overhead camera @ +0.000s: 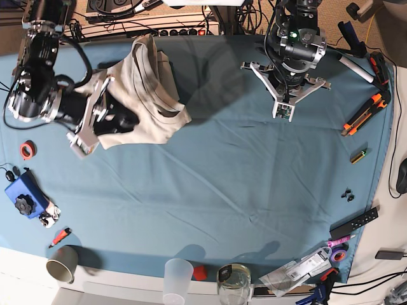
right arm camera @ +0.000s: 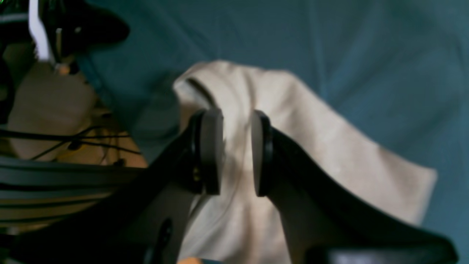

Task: Fold the T-shirt properly
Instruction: 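Grasp the shirt bundle with the right gripper and lift it, then fold the held shirt over onto itself with the right gripper and release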

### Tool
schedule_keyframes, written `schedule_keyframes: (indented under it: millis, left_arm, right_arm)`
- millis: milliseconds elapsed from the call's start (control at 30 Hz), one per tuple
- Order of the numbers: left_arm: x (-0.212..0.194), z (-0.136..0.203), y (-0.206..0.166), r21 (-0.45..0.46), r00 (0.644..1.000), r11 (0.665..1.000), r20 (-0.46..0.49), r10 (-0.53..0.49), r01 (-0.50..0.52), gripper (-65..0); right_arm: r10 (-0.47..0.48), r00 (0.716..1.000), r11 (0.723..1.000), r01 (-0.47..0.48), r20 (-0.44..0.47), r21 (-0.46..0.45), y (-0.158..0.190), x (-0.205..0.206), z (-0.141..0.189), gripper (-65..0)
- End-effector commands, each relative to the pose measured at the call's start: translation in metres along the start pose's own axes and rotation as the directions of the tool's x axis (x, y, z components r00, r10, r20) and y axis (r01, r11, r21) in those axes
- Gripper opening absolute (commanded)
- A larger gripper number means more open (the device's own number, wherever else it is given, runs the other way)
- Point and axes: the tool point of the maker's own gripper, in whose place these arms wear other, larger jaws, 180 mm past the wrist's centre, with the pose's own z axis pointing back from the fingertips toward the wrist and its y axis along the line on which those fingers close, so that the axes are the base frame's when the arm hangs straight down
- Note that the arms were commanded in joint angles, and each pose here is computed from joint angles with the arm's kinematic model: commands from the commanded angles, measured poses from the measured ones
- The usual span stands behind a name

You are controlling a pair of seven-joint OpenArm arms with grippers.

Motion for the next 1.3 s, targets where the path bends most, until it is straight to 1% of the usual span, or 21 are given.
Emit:
schedule_keyframes:
  millis: [0,67,133,167,200,267,333,433,567,633,667,700,767,833,900,933,1000,1100,1167,1233,1267]
  left_arm:
    - [0.009,0.004,0.001,0.004,0.999,1.0,0.039,0.006,-0.007,-65.0]
    - [0.009,0.004,0.001,0.003,0.999,1.0,0.036,0.007,-0.007,-65.0]
    - [0.009,0.004,0.001,0.004,0.999,1.0,0.037,0.007,-0.007,-65.0]
    - [0.009,0.004,0.001,0.003,0.999,1.0,0.037,0.007,-0.007,-65.0]
    - [0.009,0.004,0.0,0.003,0.999,1.0,0.038,0.006,-0.006,-65.0]
    - [0.011,0.004,-0.004,-0.021,0.999,1.0,0.05,0.02,-0.019,-65.0]
    - [0.017,0.005,-0.014,-0.08,0.997,0.997,0.076,0.025,-0.019,-65.0]
    - [0.031,0.009,-0.037,-0.203,0.989,0.979,0.149,-0.007,0.037,-65.0]
    - [0.054,0.019,-0.062,-0.342,0.968,0.935,0.25,-0.004,0.092,-65.0]
    - [0.064,0.024,-0.072,-0.396,0.958,0.911,0.287,0.002,0.116,-65.0]
    - [0.067,0.027,-0.076,-0.418,0.954,0.899,0.3,0.005,0.127,-65.0]
    - [0.069,0.028,-0.078,-0.428,0.951,0.895,0.309,0.015,0.125,-65.0]
    - [0.07,0.029,-0.078,-0.434,0.95,0.893,0.312,0.022,0.122,-65.0]
    - [0.069,0.028,-0.078,-0.43,0.951,0.894,0.31,0.018,0.123,-65.0]
    - [0.069,0.028,-0.078,-0.431,0.951,0.894,0.31,0.019,0.122,-65.0]
    - [0.069,0.028,-0.078,-0.431,0.95,0.894,0.31,0.019,0.123,-65.0]
    - [0.069,0.028,-0.078,-0.431,0.951,0.894,0.309,0.019,0.122,-65.0]
    - [0.068,0.028,-0.078,-0.431,0.951,0.894,0.307,0.019,0.121,-65.0]
    - [0.068,0.028,-0.078,-0.432,0.951,0.894,0.308,0.019,0.122,-65.0]
    - [0.068,0.028,-0.078,-0.431,0.952,0.894,0.306,0.018,0.122,-65.0]
    - [0.068,0.028,-0.078,-0.432,0.952,0.894,0.305,0.018,0.121,-65.0]
  right_arm:
    - [0.035,0.999,0.999,-0.034,0.031,-0.035,-0.008,0.013,0.006,-50.4]
    - [0.033,0.999,0.996,-0.035,-0.018,-0.085,-0.019,0.004,0.005,-51.5]
    - [0.003,0.998,0.994,-0.01,-0.064,-0.106,-0.028,-0.01,0.002,-60.4]
    - [-0.024,0.997,0.995,0.016,-0.079,-0.1,-0.03,-0.018,-0.001,-63.9]
    - [-0.054,0.994,0.995,0.045,-0.091,-0.09,-0.032,-0.026,-0.004,-65.0]
    - [-0.111,0.987,0.992,0.104,-0.112,-0.071,-0.035,-0.041,-0.01,-65.0]
    - [-0.168,0.977,0.985,0.161,-0.132,-0.067,-0.04,-0.055,-0.013,-65.0]
    - [-0.266,0.951,0.964,0.257,-0.161,-0.072,-0.049,-0.08,-0.016,-65.0]
    - [-0.391,0.899,0.921,0.381,-0.197,-0.084,-0.057,-0.114,-0.019,-65.0]
    - [-0.422,0.883,0.907,0.413,-0.205,-0.086,-0.059,-0.122,-0.019,-65.0]
    - [-0.425,0.884,0.905,0.418,-0.197,-0.078,-0.058,-0.121,-0.019,-65.0]
    - [-0.429,0.888,0.903,0.428,-0.167,-0.047,-0.056,-0.112,-0.019,-65.0]
    - [-0.432,0.9,0.898,0.436,-0.061,0.065,-0.045,-0.08,-0.017,-65.0]
    - [-0.413,0.91,0.9,0.401,0.041,0.169,-0.033,-0.044,-0.015,-65.0]
    - [-0.368,0.927,0.918,0.35,0.074,0.184,-0.028,-0.027,-0.016,-65.0]
    - [-0.355,0.93,0.923,0.332,0.093,0.196,-0.025,-0.018,-0.019,-65.0]
    - [-0.355,0.929,0.918,0.324,0.108,0.23,-0.018,-0.01,-0.029,-65.0]
    - [-0.37,0.926,0.891,0.331,0.074,0.312,0.005,-0.009,-0.055,-65.0]
    - [-0.354,0.935,0.885,0.339,-0.014,0.319,0.02,-0.026,-0.078,-65.0]
    - [-0.314,0.942,0.897,0.336,-0.121,0.287,0.028,-0.049,-0.097,-65.0]
    - [-0.286,0.942,0.909,0.325,-0.177,0.26,0.029,-0.062,-0.102,-65.0]
